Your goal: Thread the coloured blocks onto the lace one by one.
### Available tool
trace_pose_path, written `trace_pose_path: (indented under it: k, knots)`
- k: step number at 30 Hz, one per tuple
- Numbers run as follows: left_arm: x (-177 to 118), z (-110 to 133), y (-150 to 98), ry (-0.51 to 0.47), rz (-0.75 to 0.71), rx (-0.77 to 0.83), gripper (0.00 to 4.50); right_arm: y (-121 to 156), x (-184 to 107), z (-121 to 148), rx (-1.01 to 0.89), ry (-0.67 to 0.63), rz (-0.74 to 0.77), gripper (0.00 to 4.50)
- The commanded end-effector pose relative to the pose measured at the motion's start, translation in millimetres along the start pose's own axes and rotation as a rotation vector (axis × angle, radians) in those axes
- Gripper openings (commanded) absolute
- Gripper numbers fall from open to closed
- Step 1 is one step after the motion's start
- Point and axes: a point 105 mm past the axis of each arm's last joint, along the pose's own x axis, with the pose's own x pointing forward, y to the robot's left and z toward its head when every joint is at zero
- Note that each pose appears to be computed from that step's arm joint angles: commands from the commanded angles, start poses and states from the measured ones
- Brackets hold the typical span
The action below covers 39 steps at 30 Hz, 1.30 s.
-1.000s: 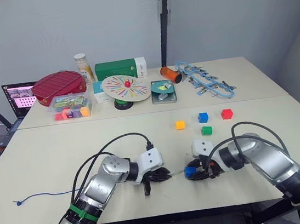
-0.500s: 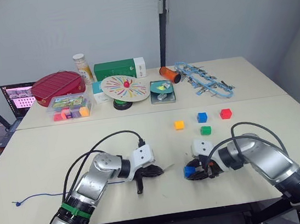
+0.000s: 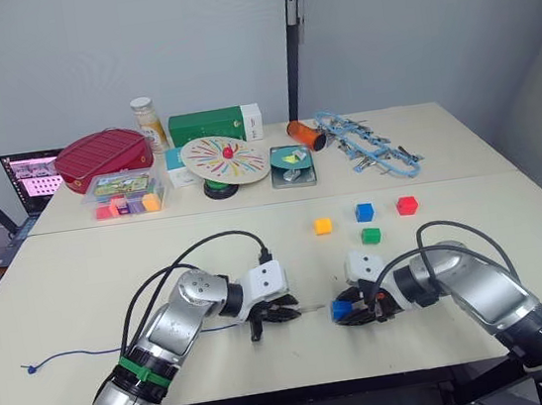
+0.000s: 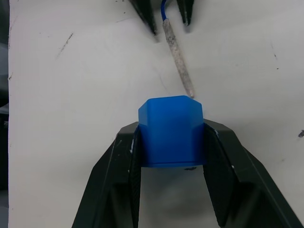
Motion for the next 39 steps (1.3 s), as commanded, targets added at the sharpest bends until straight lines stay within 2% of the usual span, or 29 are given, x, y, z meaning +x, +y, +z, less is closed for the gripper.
trace_pose_path:
  k: [1, 5, 10, 15, 23, 27, 34, 39]
  knots:
    - [0, 4, -3, -0.049, -0.003, 0.012, 2.26, 1, 3, -4, 0.004, 0.018, -0.006, 1.29]
    - [4, 3, -12, -0.077, -0.027, 0.009, 2.26, 1, 3, -4, 0.002, 0.018, -0.006, 1.29]
    - [7, 1, -4, -0.103, 0.006, -0.015, 2.26, 1, 4, -4, 0.000, 0.018, -0.004, 1.29]
    - [10, -7, -5, -0.087, -0.009, -0.014, 2.26, 1, 4, -3, -0.005, 0.018, -0.002, 1.29]
    - [6, -17, 2, -0.038, 0.040, -0.046, 0.00, 1, 4, -3, -0.010, 0.015, -0.006, 1.29]
    - [2, -21, 3, -0.043, 0.052, -0.062, 0.00, 0, 4, -3, -0.009, 0.016, -0.008, 1.29]
    - [-7, 8, 1, -0.154, 0.023, -0.028, 0.00, 0, 4, -4, -0.010, 0.020, -0.007, 1.29]
    - [-3, 11, -7, -0.094, -0.040, 0.005, 0.00, 0, 5, -3, -0.011, 0.017, -0.004, 1.29]
